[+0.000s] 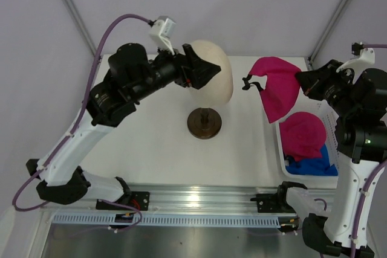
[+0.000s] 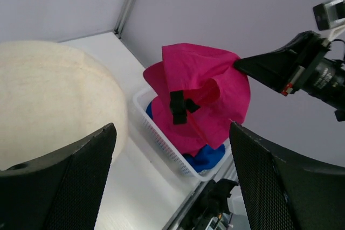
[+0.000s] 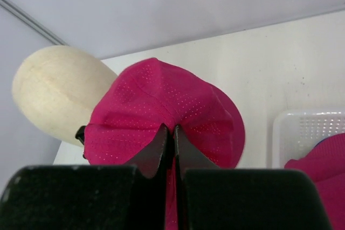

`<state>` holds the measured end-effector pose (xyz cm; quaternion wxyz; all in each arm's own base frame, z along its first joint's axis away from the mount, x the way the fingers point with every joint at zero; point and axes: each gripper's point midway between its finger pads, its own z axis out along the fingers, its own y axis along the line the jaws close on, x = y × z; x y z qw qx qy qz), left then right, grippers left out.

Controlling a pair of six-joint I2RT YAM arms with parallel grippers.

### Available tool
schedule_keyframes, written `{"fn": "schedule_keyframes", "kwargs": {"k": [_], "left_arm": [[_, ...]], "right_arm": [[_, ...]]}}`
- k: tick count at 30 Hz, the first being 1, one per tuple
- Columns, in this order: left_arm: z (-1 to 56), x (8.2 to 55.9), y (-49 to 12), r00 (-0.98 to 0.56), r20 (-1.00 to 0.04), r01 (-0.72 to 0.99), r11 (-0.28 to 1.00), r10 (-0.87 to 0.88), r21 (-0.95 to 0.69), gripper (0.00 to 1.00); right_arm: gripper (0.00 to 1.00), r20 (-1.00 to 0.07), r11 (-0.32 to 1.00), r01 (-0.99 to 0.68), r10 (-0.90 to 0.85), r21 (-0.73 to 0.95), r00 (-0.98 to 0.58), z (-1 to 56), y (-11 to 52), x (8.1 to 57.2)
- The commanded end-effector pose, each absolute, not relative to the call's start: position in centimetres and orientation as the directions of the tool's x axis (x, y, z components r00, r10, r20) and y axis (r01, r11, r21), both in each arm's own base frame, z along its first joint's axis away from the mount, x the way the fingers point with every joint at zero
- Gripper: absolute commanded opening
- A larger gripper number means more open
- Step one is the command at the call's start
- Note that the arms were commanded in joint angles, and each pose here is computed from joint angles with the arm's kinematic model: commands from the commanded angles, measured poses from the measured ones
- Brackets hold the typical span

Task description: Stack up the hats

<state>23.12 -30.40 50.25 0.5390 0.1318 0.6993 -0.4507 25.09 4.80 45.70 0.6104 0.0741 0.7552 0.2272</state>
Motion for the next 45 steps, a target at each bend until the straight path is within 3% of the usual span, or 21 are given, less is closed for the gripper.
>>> {"fn": "schedule_keyframes", "kwargs": {"k": [1,5,16,32,45], "left_arm": [[52.6,23.6,-30.7,-0.299,-0.915,0.649,0.645,-0.271,-0.403,0.89],[51.6,25.4,-32.9,-0.278,-0.941,0.603,0.727,-0.195,-0.329,0.88],[46.1,25.9,-36.9,-0.337,-0.939,0.556,0.793,-0.060,-0.250,0.86],[47.7,25.3,-40.1,-0.380,-0.907,0.600,0.699,-0.180,-0.390,0.84],[45.5,27.1,-42.8,-0.415,-0.883,0.546,0.716,-0.220,-0.436,0.69]], "right_arm": [[0.00,-0.905,0.877,-0.230,0.396,0.423,-0.156,48.8,5.5,24.0],[0.00,-0.893,0.851,-0.271,0.431,0.450,-0.129,50.1,6.2,23.6],[0.00,-0.865,0.800,-0.348,0.497,0.489,-0.073,52.6,7.1,23.4],[0.00,-0.856,0.767,-0.402,0.506,0.501,-0.102,52.0,8.3,22.9],[0.00,-0.829,0.726,-0.438,0.552,0.531,-0.091,52.5,8.9,21.9]]}}
